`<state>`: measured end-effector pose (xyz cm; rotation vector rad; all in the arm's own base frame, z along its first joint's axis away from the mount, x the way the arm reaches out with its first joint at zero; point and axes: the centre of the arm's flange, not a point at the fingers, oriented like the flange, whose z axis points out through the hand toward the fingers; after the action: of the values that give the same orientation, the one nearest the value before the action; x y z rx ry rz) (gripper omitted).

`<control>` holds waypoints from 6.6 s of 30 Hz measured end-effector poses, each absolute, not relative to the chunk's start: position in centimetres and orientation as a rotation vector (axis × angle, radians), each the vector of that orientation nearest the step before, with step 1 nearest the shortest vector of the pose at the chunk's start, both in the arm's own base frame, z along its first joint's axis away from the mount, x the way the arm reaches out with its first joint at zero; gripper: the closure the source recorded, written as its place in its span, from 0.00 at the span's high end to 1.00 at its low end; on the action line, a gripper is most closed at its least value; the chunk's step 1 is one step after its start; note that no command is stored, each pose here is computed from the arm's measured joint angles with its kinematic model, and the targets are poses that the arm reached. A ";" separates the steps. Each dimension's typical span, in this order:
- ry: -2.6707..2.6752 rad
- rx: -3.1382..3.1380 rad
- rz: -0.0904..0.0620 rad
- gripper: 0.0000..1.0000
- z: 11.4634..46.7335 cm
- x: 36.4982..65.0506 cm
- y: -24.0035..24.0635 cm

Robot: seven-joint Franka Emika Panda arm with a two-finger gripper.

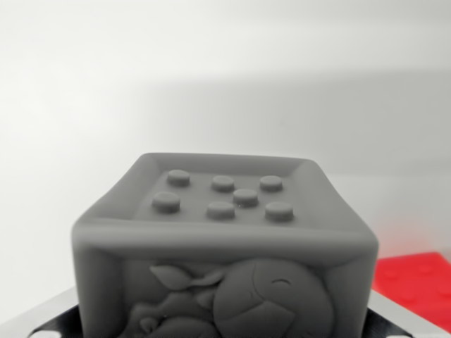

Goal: Destack cube

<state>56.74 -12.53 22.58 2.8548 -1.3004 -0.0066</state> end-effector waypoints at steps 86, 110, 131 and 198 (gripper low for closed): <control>-1.423 2.794 -0.003 0.00 11.6 62.4 -5.5; -1.423 2.794 -0.003 1.00 11.6 62.4 -5.5; -1.424 2.796 0.001 1.00 12.6 62.5 -5.5; -1.430 2.803 0.002 1.00 37.6 62.6 -5.5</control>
<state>62.56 -5.46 37.59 2.8034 -1.4297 0.0017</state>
